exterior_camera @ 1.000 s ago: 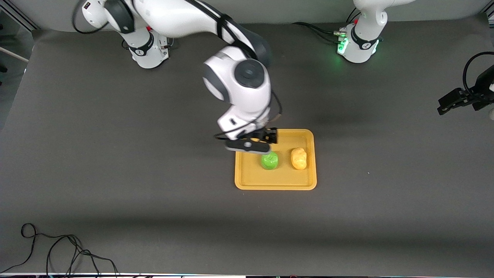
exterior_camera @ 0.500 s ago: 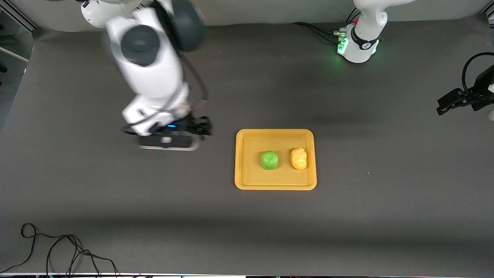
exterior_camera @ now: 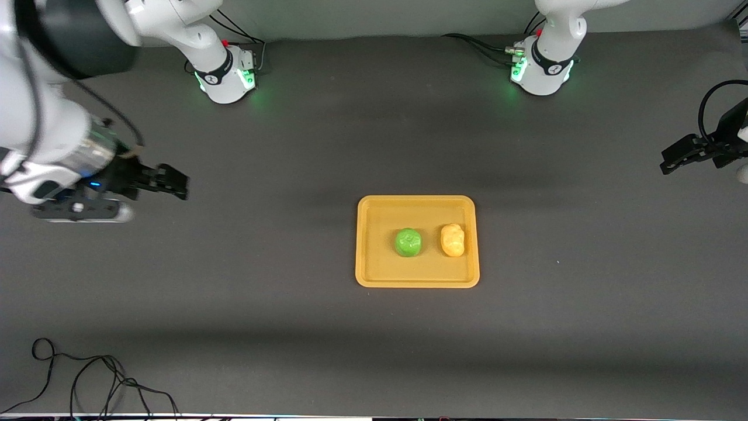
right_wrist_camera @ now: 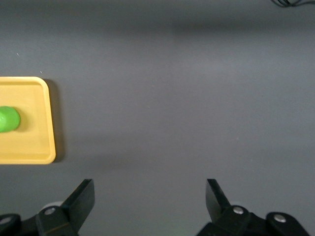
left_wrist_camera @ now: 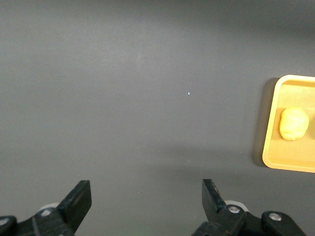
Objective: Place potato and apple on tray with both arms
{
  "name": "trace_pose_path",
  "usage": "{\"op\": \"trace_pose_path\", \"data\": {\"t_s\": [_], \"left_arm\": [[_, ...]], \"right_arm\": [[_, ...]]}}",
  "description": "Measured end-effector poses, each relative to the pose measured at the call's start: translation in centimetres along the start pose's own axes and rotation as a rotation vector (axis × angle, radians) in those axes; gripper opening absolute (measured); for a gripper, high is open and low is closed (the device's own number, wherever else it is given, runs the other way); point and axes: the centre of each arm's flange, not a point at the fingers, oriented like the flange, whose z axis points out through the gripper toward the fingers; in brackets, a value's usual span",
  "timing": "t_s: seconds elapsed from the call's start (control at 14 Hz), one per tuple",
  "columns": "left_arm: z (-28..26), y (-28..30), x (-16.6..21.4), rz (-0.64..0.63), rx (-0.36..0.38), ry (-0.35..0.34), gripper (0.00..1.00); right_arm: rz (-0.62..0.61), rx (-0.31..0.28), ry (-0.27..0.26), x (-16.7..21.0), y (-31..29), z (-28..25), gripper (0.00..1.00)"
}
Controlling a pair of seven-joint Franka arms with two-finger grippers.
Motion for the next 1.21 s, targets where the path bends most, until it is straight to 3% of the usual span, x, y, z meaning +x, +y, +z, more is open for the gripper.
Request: {"op": "trace_pose_path", "data": {"t_s": [0.5, 1.21], "left_arm": [[0.0, 0.2, 0.0, 0.003, 0.0, 0.0, 1.0], [0.0, 0.2, 0.0, 0.004, 0.0, 0.0, 1.0]], "right_arm": [[0.008, 0.009, -0.001, -0.8, 11.6, -0.6, 1.0], [0.009, 0.005, -0.017, -1.5, 13.4, -1.0, 1.0]]}}
